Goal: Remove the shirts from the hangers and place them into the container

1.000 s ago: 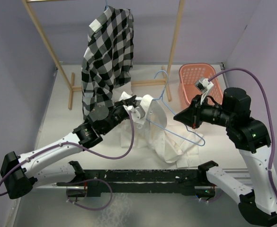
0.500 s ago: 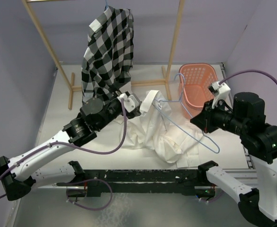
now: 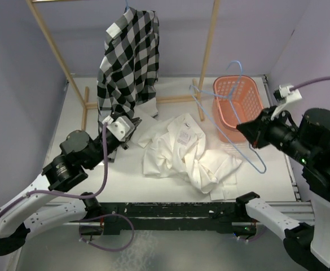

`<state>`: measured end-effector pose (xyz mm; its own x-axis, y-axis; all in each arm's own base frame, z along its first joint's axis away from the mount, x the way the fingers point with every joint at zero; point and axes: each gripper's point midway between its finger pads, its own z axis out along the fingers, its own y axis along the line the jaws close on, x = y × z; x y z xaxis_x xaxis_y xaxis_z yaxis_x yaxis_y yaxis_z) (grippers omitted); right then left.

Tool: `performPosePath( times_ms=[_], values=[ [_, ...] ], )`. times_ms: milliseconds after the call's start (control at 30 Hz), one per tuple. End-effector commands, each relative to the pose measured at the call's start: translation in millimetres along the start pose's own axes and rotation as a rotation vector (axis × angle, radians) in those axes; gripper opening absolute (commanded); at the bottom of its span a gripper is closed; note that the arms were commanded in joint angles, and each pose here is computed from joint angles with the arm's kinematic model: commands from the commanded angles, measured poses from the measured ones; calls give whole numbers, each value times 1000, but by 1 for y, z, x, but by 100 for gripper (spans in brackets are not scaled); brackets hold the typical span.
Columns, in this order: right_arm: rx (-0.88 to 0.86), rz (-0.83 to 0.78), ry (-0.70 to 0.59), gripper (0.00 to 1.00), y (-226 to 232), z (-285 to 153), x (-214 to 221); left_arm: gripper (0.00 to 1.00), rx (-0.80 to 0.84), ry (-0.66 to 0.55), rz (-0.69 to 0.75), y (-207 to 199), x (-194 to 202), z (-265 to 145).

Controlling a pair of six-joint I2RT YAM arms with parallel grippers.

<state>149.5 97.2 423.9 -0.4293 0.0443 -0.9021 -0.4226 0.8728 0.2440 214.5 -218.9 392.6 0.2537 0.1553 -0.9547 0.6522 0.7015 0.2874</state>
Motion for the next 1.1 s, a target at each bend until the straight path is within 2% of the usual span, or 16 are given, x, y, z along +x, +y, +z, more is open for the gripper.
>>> performPosePath(
  times_ms=[0, 33, 200, 300, 467, 567, 900, 1067],
  values=[
    [82, 17, -139, 0, -20, 78, -66, 10, -37, 90, -59, 2, 25, -14],
    [78, 4, -169, 0, -21, 92, -77, 13, -48, 111, -60, 4, 31, -17],
    [48, -25, -305, 0, -19, 143, -135, 47, -48, 155, -83, -3, 56, -26],
    [41, -48, -332, 0, -16, 169, -167, 50, -21, 160, -88, -9, 62, -29],
    [103, -135, -374, 0, -12, 204, -197, 68, 1, 158, -100, -13, 61, -30],
    [163, -209, -399, 0, -8, 214, -201, 68, -5, 159, -100, -12, 63, -33],
    [227, -227, -497, 0, -10, 203, -224, 68, -3, 183, -94, -14, 71, -29],
    [291, -264, -515, 0, -19, 218, -235, 65, 5, 189, -89, -15, 71, -29]
  ],
)
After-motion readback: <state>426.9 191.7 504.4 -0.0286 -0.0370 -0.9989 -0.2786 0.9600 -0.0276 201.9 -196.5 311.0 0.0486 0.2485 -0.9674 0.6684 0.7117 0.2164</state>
